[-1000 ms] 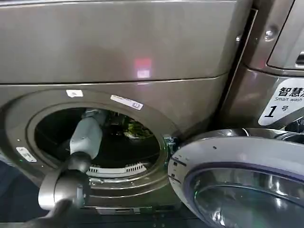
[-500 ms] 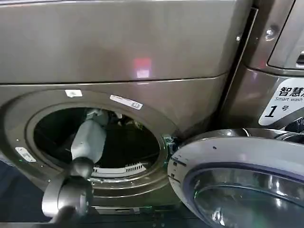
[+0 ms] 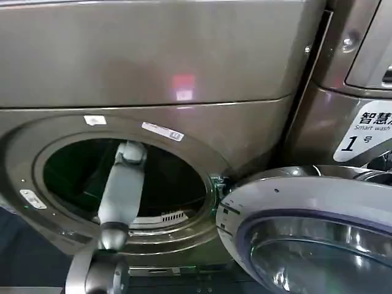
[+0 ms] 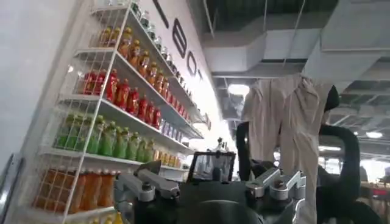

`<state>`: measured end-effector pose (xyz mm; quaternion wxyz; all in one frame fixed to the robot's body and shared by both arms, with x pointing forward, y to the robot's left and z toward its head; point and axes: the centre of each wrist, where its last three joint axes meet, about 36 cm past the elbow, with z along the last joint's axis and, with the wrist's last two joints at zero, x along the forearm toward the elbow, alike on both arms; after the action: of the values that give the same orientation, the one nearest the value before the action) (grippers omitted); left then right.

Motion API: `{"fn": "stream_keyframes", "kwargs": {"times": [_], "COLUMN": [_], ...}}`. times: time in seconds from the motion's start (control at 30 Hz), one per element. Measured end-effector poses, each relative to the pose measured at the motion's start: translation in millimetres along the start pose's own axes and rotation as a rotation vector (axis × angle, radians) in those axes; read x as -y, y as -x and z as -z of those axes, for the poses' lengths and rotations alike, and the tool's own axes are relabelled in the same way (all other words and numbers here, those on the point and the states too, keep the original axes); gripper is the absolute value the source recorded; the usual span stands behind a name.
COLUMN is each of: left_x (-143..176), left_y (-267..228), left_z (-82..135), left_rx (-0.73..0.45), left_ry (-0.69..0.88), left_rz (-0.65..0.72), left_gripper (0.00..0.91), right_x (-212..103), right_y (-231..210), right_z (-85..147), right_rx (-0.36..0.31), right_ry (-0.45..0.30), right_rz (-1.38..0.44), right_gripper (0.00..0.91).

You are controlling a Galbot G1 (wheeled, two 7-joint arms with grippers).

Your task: Grasp the clothes from the dryer.

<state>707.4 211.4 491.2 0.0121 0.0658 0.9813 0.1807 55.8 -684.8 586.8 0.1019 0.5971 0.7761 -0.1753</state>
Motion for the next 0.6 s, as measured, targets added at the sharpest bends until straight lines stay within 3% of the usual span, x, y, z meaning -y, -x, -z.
{"fn": "stream_keyframes", "kwargs": {"times": [0.23,0.6], "left_x": [2,2], "left_y": [-6,-6], "left_z": [16,20], "left_rx": [0.018,0.011], "left_ry": [-0.172,-0.255], "left_rz": [0.079,0.107], "left_gripper": [0.000,0.000], "right_x": [0,2], "right_y": [-1,-2], "right_z": [-2,-1], "right_rx": [-0.001,-0.007], "right_ry": [-0.001,0.003], "right_rz": [0.002,-0.013], "right_gripper": [0.907,0.907]}}
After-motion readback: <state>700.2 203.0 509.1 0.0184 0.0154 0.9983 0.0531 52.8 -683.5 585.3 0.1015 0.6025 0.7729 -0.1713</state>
